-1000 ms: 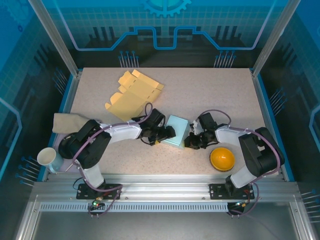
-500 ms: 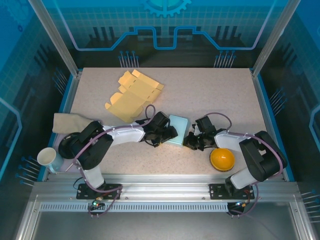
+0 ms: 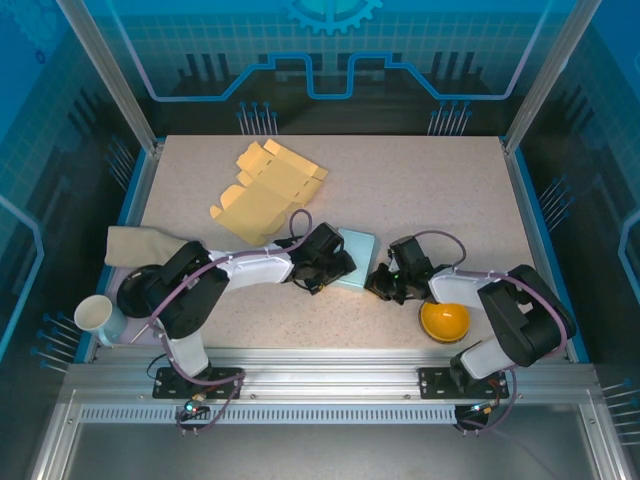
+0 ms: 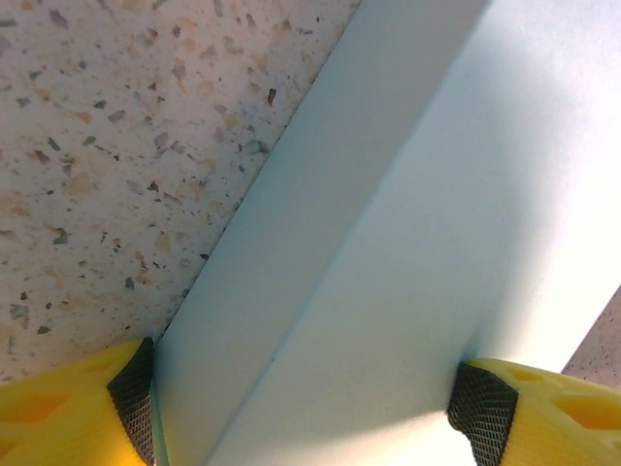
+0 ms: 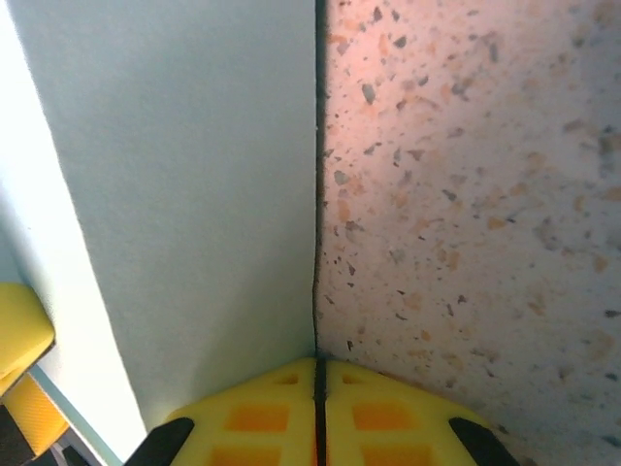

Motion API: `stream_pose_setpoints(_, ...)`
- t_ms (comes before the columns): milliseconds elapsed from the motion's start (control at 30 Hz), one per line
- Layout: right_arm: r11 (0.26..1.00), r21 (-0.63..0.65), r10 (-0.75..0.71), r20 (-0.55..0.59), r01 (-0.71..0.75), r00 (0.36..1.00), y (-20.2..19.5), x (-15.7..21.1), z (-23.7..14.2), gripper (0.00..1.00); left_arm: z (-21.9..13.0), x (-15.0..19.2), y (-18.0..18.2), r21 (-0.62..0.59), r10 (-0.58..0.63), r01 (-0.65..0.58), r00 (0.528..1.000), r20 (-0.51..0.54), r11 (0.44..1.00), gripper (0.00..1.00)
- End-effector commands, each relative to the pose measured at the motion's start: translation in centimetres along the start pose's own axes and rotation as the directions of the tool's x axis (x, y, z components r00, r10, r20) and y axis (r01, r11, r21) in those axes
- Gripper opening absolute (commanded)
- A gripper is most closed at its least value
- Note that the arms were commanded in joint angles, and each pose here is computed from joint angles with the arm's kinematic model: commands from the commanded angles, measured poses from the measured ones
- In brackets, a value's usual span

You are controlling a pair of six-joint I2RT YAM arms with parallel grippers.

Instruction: Fold the paper box

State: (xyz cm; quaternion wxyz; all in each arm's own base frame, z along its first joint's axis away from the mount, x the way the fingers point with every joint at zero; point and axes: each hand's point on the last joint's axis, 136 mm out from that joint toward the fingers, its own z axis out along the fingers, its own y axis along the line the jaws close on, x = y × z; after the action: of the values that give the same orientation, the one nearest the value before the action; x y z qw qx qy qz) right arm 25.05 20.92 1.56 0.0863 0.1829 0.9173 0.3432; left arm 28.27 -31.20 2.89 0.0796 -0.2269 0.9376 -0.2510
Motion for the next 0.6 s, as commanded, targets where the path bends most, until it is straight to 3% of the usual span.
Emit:
stream_pose_setpoints(0, 0.808, -0.535, -0.269, 0.035, 0.245, 0.963, 14.8, 1.9, -2.3, 0.07, 3.8, 9.7, -4.0, 0.183, 0.052, 0.010, 0.943, -0.329, 0.983, 0.79)
stream_pose_setpoints(233, 0.741, -0.602, -0.336, 0.049, 0.297, 0.940, 16.8, 2.8, -2.9, 0.05, 4.1, 10.2, -4.7, 0.206, 0.047, 0.028, 0.935, -0.352, 0.978, 0.77)
stream_pose_setpoints(400, 0.842, -0.447, -0.306, 0.066, 0.302, 0.950, 13.6, 2.2, -2.5, 0.05, 3.8, 9.7, -3.9, 0.176, 0.036, 0.024, 0.943, -0.332, 0.984, 0.77)
stream_pose_setpoints(567, 0.923, -0.253, -0.265, 0.127, 0.290, 0.956, 8.2, 0.8, -4.8, 0.06, 1.6, 6.3, -3.7, 0.154, 0.086, -0.050, 0.968, -0.235, 0.987, 0.78)
